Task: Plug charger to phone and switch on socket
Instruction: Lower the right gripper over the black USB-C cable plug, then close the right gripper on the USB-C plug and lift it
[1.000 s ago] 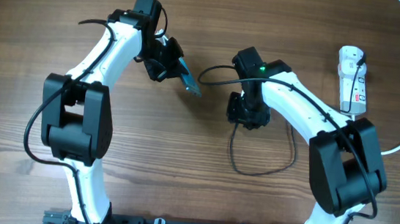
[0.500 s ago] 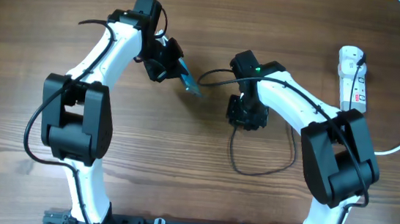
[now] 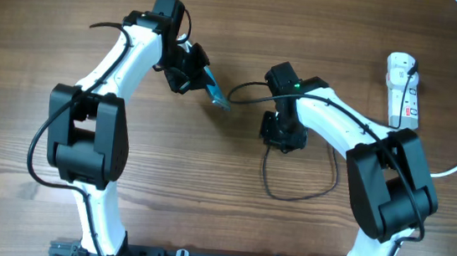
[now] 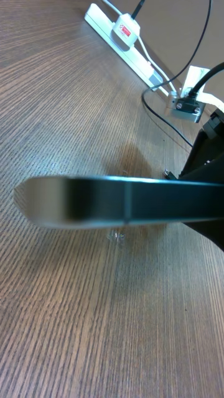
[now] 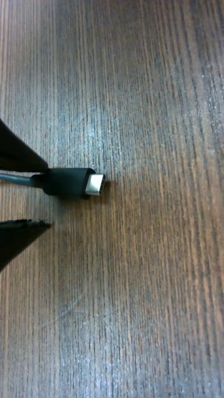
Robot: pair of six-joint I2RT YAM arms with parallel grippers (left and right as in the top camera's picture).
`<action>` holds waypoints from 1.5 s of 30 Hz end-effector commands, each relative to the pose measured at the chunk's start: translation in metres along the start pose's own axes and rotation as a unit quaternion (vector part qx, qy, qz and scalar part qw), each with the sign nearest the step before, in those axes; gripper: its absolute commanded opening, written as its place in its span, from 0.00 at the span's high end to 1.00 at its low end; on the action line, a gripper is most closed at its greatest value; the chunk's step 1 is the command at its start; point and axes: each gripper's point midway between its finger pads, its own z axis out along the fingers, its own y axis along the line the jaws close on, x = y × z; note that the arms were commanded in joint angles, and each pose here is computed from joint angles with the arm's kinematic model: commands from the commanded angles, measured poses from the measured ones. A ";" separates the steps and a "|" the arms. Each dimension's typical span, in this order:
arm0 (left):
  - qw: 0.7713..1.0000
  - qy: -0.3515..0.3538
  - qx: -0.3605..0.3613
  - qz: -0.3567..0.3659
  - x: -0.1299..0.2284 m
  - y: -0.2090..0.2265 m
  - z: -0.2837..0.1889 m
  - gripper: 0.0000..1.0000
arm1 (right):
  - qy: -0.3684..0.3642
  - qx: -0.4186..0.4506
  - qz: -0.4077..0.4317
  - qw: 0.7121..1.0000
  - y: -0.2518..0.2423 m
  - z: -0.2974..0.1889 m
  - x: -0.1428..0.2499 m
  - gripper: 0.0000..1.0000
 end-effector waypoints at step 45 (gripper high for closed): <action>1.000 -0.009 0.011 0.021 0.003 -0.008 -0.011 0.96 | -0.009 0.063 0.022 0.998 -0.016 0.024 0.008 0.82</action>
